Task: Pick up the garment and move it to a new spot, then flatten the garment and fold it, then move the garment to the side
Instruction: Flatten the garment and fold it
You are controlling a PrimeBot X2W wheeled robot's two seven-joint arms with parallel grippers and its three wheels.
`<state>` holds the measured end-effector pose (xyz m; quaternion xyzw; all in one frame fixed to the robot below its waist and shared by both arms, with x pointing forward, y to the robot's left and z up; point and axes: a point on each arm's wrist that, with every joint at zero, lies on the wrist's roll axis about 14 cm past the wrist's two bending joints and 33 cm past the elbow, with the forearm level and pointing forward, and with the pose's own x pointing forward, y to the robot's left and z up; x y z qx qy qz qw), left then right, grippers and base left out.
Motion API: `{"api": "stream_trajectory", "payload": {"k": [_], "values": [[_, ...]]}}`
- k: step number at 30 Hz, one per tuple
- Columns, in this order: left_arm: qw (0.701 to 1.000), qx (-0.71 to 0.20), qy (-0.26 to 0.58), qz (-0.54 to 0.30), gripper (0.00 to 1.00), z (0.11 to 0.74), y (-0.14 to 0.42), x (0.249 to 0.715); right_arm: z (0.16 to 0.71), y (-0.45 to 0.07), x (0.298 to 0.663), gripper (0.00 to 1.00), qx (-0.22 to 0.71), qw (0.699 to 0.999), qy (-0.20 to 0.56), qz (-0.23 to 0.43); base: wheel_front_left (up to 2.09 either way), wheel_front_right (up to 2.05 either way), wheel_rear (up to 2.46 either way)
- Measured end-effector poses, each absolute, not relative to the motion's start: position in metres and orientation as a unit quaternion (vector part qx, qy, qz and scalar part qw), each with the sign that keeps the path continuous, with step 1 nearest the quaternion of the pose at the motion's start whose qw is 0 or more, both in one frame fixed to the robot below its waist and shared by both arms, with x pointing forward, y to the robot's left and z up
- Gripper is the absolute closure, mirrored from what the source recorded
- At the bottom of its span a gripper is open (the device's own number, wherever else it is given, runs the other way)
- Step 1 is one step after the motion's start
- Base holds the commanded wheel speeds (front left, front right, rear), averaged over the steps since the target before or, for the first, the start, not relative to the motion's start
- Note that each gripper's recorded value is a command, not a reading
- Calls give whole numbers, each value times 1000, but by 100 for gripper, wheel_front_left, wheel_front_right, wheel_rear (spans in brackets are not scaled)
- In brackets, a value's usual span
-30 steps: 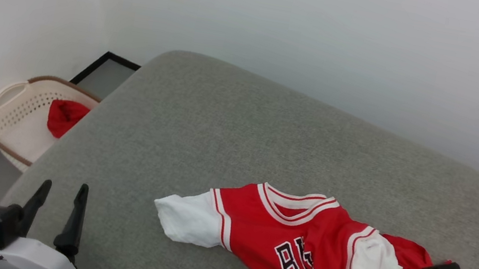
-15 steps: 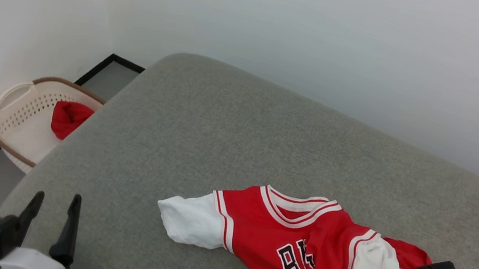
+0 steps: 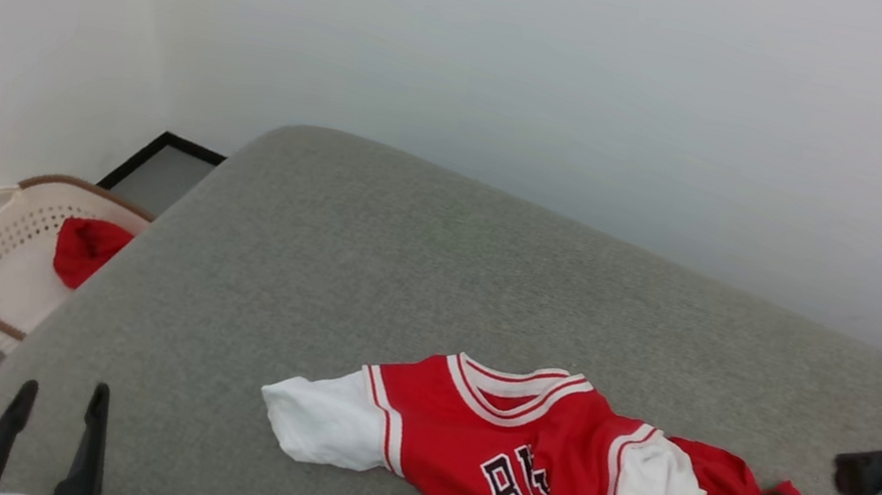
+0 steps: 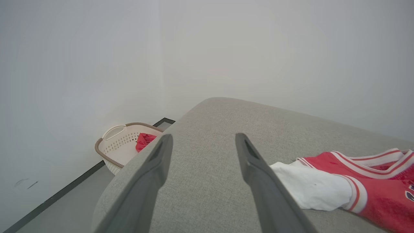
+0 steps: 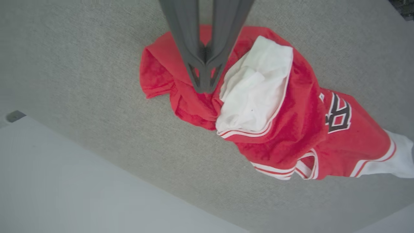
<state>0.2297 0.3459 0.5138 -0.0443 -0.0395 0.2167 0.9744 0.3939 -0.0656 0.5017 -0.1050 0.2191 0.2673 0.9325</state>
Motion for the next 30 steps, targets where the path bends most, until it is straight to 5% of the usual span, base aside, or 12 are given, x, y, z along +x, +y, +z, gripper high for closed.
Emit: {"api": "stream_trajectory", "payload": {"k": [9, 10, 11, 12, 13, 30], "values": [[978, -41, -59, 194, 0, 525, 335, 244, 527, -99, 402, 100, -110, 949, 191, 227, 0, 0, 0], [978, -41, -59, 194, 0, 525, 335, 244, 527, -99, 402, 91, -110, 949, 191, 227, 0, 0, 0], [979, -41, -60, 192, 0, 526, 334, 246, 529, -98, 401, 62, -109, 950, 185, 229, 0, 0, 0], [979, -42, -60, 190, 0, 526, 333, 247, 530, -97, 401, 11, -107, 950, 182, 230, 0, 0, 0], [979, -42, -59, 189, 0, 525, 332, 249, 530, -96, 401, 0, -104, 950, 183, 231, 0, 0, 0], [981, -41, -54, 183, 0, 524, 325, 267, 480, -42, 395, 0, -90, 896, 306, 308, 0, 0, 0]]}}
